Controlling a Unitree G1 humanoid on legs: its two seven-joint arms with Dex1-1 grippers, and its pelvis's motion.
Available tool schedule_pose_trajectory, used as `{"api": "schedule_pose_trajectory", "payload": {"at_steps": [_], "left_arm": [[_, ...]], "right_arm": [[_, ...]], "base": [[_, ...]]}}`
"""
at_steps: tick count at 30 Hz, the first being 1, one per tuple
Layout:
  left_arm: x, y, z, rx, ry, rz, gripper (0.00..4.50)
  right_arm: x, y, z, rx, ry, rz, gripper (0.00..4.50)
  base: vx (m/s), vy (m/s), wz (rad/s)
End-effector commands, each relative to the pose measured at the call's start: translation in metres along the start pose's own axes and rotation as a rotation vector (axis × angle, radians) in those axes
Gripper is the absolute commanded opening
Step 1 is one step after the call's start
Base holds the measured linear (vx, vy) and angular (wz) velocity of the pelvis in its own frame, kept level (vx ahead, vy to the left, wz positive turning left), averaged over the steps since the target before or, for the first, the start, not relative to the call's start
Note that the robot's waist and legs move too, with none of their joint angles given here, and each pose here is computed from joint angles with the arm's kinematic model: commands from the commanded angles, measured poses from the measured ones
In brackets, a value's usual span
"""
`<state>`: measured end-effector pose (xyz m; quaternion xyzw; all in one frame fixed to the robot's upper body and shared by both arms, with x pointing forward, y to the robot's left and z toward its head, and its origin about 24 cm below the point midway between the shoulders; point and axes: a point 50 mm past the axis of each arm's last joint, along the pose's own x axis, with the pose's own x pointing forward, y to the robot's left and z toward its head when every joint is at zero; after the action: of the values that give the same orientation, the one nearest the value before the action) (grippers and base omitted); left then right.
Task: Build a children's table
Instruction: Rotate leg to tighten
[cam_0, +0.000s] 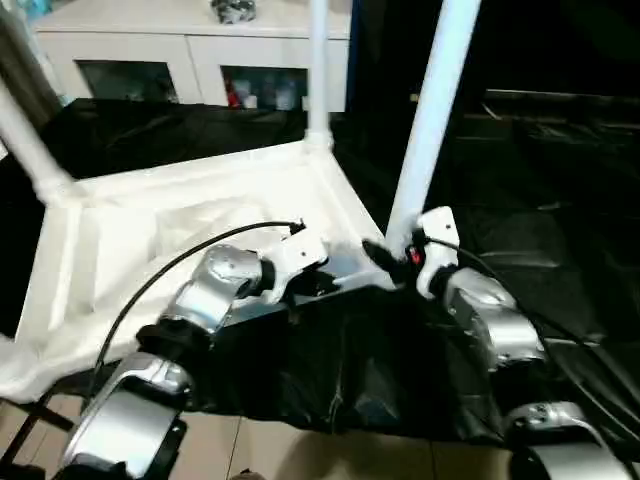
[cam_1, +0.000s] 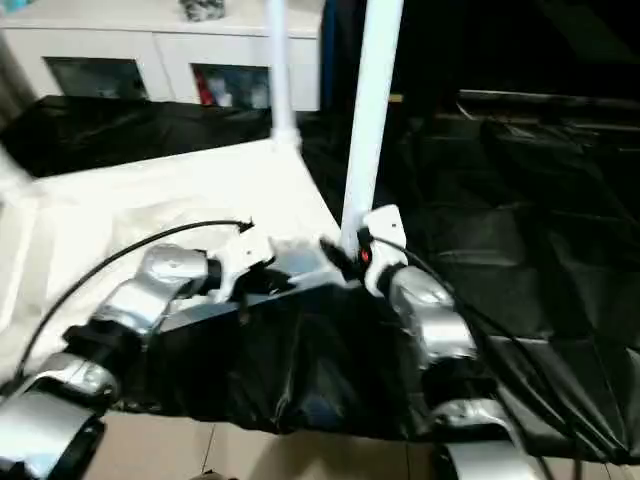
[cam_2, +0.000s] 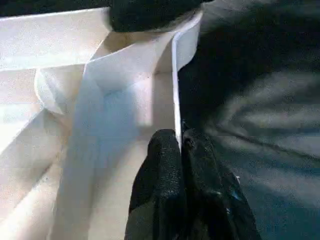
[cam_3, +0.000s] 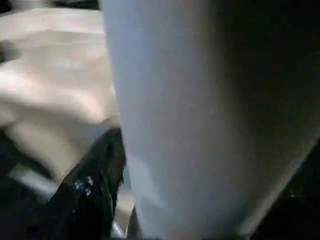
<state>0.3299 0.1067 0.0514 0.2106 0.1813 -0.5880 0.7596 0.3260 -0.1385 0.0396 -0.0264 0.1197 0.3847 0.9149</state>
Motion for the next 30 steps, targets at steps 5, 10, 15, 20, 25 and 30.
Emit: {"api": "schedule_pose_trajectory", "payload": {"at_steps": [5, 10, 15, 20, 25, 30], "left_arm": [[0.001, -0.01, 0.015, 0.09, -0.047, -0.161, 0.0], [-0.006, -0.01, 0.012, 0.095, -0.027, -0.203, 0.0], [-0.009, -0.011, 0.009, 0.095, -0.016, -0.223, 0.0], [-0.013, -0.01, 0.007, 0.094, -0.002, -0.245, 0.0], [-0.015, -0.009, 0.003, 0.094, 0.012, -0.251, 0.0], [-0.016, -0.009, 0.002, 0.088, 0.013, -0.251, 0.0]], "right_arm": [[-0.015, 0.02, -0.017, -0.038, 0.161, 0.327, 3.11], [-0.028, 0.022, -0.017, -0.044, 0.201, 0.431, 3.11], [-0.032, 0.023, -0.015, -0.035, 0.212, 0.456, 3.11], [-0.034, 0.026, -0.015, -0.034, 0.23, 0.485, 2.7], [-0.036, 0.03, -0.017, -0.034, 0.247, 0.509, 2.55], [-0.037, 0.032, -0.019, -0.024, 0.257, 0.519, 2.53]], "base": [[0.0, 0.0, 0.0], [0.0, 0.0, 0.0], [0.0, 0.0, 0.0], [0.0, 0.0, 0.0], [0.0, 0.0, 0.0], [0.0, 0.0, 0.0]]}}
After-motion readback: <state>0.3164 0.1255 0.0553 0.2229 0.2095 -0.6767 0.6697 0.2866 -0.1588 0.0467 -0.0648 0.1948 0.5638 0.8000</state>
